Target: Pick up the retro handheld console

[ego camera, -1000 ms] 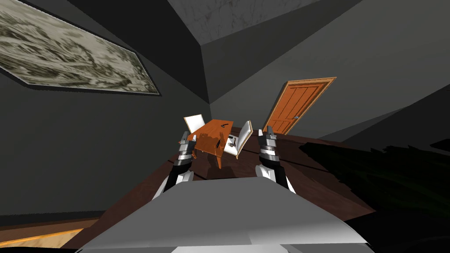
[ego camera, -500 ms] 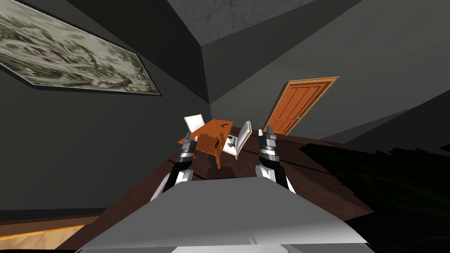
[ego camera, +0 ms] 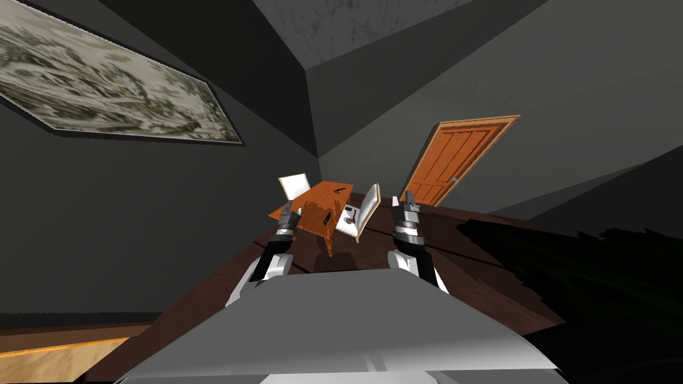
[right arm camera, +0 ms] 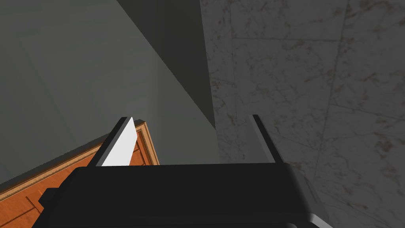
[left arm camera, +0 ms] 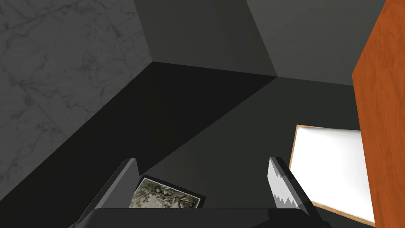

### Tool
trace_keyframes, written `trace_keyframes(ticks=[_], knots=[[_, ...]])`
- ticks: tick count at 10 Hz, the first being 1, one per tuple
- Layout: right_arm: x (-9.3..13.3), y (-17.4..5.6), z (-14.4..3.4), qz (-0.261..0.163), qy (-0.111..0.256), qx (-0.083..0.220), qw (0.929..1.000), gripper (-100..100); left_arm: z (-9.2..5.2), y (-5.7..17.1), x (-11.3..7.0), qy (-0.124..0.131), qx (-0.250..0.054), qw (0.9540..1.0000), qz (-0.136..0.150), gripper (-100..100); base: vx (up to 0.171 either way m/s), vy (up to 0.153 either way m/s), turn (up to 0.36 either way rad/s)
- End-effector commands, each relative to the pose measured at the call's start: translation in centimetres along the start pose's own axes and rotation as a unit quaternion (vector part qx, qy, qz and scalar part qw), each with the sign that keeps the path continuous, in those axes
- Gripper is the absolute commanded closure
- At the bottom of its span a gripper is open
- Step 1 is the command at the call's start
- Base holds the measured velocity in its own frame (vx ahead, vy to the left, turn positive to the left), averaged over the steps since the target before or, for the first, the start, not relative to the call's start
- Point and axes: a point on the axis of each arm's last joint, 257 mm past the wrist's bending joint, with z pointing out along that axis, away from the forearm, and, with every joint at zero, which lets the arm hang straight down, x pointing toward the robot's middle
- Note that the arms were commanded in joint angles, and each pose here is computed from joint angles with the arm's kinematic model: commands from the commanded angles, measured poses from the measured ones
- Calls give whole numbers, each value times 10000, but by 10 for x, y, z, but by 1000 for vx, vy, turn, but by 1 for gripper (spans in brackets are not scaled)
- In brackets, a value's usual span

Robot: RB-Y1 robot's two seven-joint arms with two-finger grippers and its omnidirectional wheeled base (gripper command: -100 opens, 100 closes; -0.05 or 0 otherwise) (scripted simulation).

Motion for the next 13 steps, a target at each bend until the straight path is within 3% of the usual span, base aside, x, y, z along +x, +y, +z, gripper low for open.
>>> trace_keyframes(ticks=[1, 4, 6, 9, 11, 13], knots=[[0, 0, 0, 0, 0, 0, 10000, 0, 0, 8, -2, -32, -160, 9999, -16, -100, 3, -36, 1], [0, 0, 0, 0, 0, 0, 10000, 0, 9, 37, -16, -142, -620, 9976, -271, -100, 17, -70, 25], [0, 0, 0, 0, 0, 0, 10000, 0, 7, 47, -19, -192, -818, 9961, -270, -100, 16, -64, 9], [0, 0, 0, 0, 0, 0, 10000, 0, 13, 76, -36, -371, -1271, 9896, -564, -100, 18, -79, 18], [0, 0, 0, 0, 0, 0, 10000, 0, 9, 88, -38, -444, -1519, 9858, -562, -100, 18, -62, 7], [0, 0, 0, 0, 0, 0, 10000, 0, 9, 106, -49, -579, -1801, 9793, -719, -100, 25, -61, 8]])
